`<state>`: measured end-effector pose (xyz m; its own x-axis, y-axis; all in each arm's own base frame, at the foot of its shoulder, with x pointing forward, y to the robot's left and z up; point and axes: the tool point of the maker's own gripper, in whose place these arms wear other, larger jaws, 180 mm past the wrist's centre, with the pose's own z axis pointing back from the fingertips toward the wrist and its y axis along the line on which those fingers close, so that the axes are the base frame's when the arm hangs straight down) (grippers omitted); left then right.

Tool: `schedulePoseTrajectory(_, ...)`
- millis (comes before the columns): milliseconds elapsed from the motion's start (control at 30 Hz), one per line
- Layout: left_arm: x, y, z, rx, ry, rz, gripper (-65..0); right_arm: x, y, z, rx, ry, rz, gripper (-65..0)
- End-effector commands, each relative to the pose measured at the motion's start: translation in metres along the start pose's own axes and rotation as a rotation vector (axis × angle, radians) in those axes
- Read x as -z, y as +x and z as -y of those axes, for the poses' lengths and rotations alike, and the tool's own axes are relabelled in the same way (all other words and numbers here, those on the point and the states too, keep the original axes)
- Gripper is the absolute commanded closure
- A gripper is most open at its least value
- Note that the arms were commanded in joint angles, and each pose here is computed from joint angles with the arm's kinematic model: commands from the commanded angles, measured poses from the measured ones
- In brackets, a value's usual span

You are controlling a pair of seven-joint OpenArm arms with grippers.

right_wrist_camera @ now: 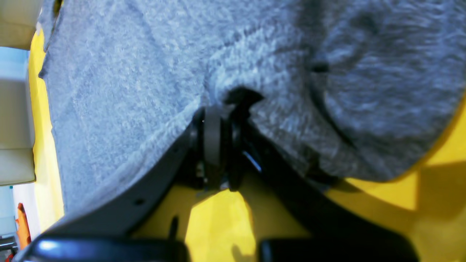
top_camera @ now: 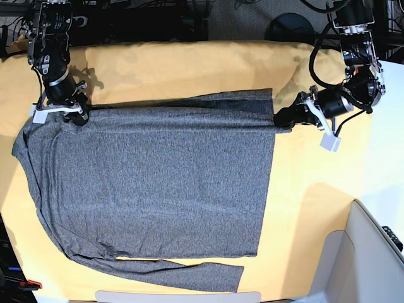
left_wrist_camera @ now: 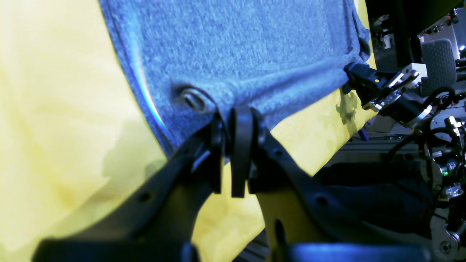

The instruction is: Fold the T-shirt properly

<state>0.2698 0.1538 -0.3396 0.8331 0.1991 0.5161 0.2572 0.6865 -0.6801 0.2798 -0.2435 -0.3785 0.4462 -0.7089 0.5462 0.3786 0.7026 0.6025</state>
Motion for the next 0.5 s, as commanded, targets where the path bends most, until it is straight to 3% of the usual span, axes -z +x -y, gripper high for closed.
schedulePoseTrajectory(0, -0.003, 0.02, 0.008, 0.041, -0.021, 0.044, -0.6, -0.001, 0.011, -0.007, -0.008, 0.023, 0.036, 0.0)
schedulePoseTrajectory(167, -0.002, 0.016, 0.005, 0.028, -0.019, 0.034, -1.1, -0.001, 0.009, -0.006, -0.002, 0.021, 0.032, 0.0)
schedulePoseTrajectory(233, 0.002, 0.008, -0.001, -0.002, -0.019, 0.007, -4.3, 0.0, 0.008, -0.006, -0.001, 0.018, 0.032, -0.5)
schedulePoseTrajectory(333, 0.014, -0.011, -0.006, -0.046, -0.031, -0.056, -15.1, -0.001, 0.007, -0.005, -0.001, 0.015, 0.026, -10.0)
schedulePoseTrajectory(400, 0.019, -0.019, -0.006, -0.061, -0.038, -0.079, -21.6, -0.001, 0.008, -0.005, -0.007, 0.016, 0.024, -20.2)
schedulePoseTrajectory(467, 0.023, -0.025, -0.008, -0.061, -0.029, -0.105, -22.7, -0.001, 0.008, -0.005, -0.006, 0.016, 0.025, -29.4)
